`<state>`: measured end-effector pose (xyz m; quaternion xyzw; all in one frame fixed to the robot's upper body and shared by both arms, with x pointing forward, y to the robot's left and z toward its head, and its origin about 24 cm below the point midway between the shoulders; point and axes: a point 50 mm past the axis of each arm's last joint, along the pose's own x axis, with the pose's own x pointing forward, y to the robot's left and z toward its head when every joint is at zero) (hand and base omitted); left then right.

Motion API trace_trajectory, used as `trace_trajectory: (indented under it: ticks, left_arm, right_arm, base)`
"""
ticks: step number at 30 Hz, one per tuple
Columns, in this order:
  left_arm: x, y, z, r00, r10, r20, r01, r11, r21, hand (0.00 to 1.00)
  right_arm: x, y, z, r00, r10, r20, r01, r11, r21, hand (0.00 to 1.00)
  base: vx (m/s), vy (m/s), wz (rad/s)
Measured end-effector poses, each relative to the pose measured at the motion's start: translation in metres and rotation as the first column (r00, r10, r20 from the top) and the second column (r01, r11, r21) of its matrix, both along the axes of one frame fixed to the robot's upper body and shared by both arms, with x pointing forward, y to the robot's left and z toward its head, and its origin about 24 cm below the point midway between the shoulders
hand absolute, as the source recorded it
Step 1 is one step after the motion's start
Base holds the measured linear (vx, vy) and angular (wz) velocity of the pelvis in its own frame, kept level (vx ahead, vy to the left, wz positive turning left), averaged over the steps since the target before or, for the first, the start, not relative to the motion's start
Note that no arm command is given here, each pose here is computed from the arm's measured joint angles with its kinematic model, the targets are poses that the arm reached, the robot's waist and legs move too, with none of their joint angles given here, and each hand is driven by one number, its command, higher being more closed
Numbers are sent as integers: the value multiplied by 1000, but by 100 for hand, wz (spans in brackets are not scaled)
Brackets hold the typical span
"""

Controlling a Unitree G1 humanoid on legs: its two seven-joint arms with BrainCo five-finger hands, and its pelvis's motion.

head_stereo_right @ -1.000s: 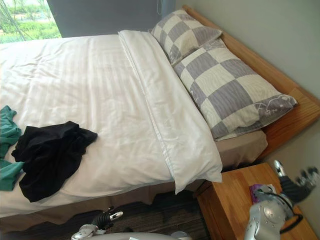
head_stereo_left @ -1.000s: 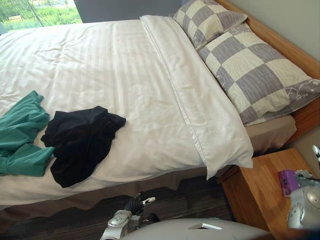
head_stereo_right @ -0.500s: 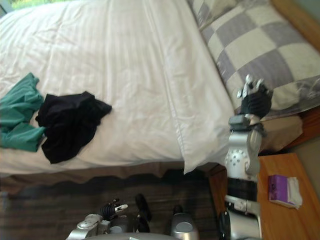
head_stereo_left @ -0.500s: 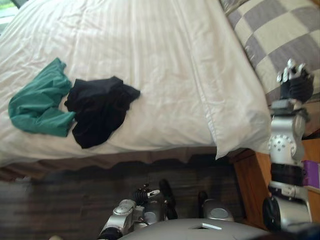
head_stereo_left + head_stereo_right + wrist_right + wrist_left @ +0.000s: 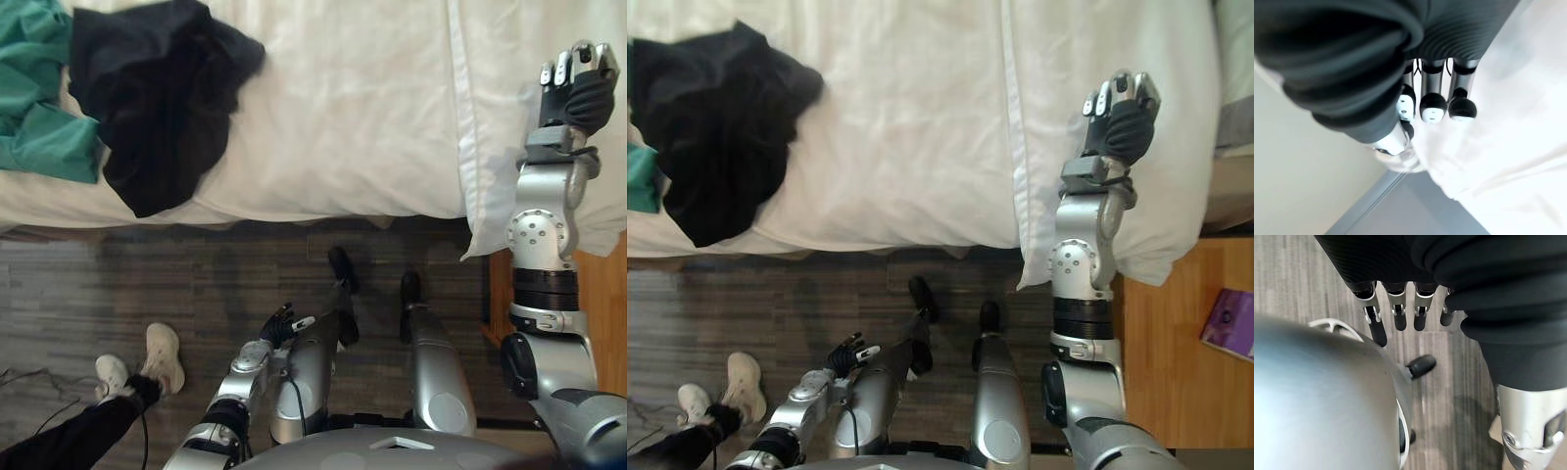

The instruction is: Tidy the bed and pick cloth on bed and put in laundry

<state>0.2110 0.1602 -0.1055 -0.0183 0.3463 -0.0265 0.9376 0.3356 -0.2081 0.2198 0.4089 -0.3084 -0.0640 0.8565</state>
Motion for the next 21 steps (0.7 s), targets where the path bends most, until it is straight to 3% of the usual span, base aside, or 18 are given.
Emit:
trace_trajectory:
  ticks: [2,7,10,13,14,19,21]
  left_arm:
    - [5,-10,3,999,20,26,-19,999,-45,0]
    - [7,-24,2,997,67,31,-63,993,-99,0]
    - [7,-36,3,996,88,32,-82,985,-154,0]
    - [7,-46,2,997,78,2,-76,981,-177,0]
    - [9,-51,2,998,69,-12,-70,980,-186,0]
    - [5,-52,-3,996,57,-71,-69,981,-182,0]
    - [1,-50,-5,994,57,-98,-74,982,-176,0]
  right_arm:
    - [-3,8,-6,997,29,72,-30,999,17,100]
    - [-12,18,-52,998,30,59,-34,998,59,100]
    - [-36,11,-115,997,-6,-75,16,991,132,100]
    - [-78,-7,-209,912,-33,-408,147,957,251,100]
    - [-103,-17,-238,850,-52,-524,219,940,262,0]
    - [-180,-19,-301,615,-31,-788,326,920,219,0]
    - [-199,-10,-319,505,-4,-863,286,944,163,0]
  base:
    - [49,4,-20]
    - [66,2,-24]
    - [64,-6,-29]
    - [72,15,-24]
    - [92,25,-25]
    - [118,22,-34]
    - [130,-7,-8]
